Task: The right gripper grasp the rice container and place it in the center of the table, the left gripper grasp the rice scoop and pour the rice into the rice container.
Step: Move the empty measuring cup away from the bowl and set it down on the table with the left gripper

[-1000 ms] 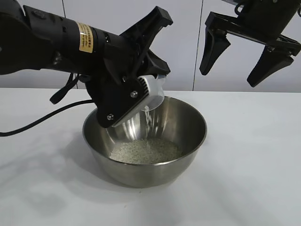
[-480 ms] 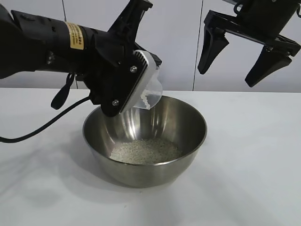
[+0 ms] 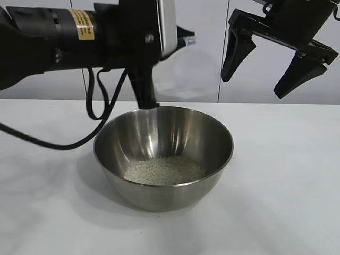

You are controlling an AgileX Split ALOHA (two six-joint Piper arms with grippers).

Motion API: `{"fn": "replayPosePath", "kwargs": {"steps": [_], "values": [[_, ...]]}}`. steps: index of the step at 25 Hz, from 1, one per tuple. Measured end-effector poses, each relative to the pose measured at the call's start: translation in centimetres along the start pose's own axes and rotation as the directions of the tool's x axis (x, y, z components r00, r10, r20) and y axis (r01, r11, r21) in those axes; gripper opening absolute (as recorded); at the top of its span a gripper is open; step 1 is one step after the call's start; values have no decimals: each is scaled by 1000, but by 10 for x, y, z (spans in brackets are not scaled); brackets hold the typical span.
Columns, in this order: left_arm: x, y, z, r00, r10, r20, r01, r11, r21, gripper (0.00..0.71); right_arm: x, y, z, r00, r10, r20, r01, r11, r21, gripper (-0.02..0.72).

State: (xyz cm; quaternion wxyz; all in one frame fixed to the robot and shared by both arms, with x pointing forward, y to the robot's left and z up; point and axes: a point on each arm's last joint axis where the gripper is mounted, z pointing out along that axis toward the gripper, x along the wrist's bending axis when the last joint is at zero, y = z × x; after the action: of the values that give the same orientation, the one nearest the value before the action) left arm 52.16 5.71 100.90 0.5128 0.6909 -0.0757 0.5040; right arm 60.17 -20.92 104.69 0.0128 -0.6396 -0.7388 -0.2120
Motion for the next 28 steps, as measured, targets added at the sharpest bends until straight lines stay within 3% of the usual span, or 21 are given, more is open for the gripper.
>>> {"fn": "replayPosePath", "kwargs": {"steps": [2, 4, 8, 13, 19, 24, 28], "values": [[7, 0, 0, 950, -304, -77, 302, 953, -30, 9, 0, 0, 0, 1000, 0, 0, 0, 1000, -2, 694], [13, -3, -1, 859, -493, -142, 491, 870, -48, 9, 0, 1, 0, 1000, 0, 1, 0, 1000, -7, 694], [24, -12, -4, 721, -634, -280, 643, 763, -72, 9, 0, 1, 0, 1000, 0, 1, 0, 1000, -8, 694], [35, -36, -18, 648, -651, -395, 687, 724, -65, 9, 0, 1, 0, 1000, -1, 1, 1, 1000, -9, 694], [39, -93, -75, 589, -591, -551, 706, 709, -6, 9, 0, 2, 0, 1000, -1, 2, 1, 1000, -24, 694], [35, -125, -120, 623, -544, -562, 704, 704, 98, 9, 0, 4, 0, 1000, -1, 4, 1, 999, -43, 694], [28, -153, -139, 612, -554, -565, 736, 660, 150, 9, -1, 5, 0, 1000, -1, 6, 1, 998, -59, 694]]}}
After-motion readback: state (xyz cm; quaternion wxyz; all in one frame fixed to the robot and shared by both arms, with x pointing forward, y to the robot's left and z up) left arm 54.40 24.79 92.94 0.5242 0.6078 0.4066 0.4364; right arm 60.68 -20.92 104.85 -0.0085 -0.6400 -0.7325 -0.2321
